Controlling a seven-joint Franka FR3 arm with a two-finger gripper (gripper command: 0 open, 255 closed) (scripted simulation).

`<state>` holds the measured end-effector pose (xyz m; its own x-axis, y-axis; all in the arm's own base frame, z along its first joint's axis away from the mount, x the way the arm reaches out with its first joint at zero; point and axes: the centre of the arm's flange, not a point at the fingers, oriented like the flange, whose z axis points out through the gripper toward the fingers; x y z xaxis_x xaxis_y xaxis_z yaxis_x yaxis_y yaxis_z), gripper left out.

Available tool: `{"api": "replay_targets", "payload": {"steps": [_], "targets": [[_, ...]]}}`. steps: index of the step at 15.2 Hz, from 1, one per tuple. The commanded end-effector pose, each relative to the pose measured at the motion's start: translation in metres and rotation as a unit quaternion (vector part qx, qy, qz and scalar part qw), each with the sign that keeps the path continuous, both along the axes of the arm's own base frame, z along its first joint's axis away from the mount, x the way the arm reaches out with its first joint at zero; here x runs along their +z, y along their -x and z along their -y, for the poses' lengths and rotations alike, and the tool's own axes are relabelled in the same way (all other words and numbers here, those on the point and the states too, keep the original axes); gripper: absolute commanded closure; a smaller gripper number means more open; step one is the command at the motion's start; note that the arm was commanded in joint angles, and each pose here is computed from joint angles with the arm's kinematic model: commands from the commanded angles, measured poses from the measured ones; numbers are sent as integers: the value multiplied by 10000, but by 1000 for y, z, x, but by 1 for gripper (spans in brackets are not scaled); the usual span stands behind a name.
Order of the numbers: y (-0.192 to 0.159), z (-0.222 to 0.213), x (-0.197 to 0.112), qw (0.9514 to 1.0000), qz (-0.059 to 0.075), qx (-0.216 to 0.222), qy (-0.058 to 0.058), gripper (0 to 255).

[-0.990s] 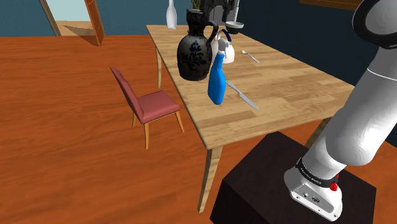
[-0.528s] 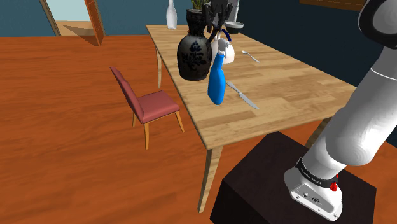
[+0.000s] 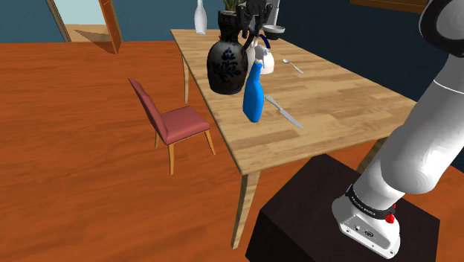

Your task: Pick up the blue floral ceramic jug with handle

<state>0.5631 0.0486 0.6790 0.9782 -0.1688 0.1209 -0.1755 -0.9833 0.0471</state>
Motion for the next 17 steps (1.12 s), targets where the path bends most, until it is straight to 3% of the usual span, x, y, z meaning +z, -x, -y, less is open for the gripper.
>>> {"api": "replay_targets", "payload": {"steps": [1, 17], "targets": [[0, 0, 4, 10000, -9, -2, -1, 255], [0, 0, 79, 10000, -9, -2, -1, 255]]}}
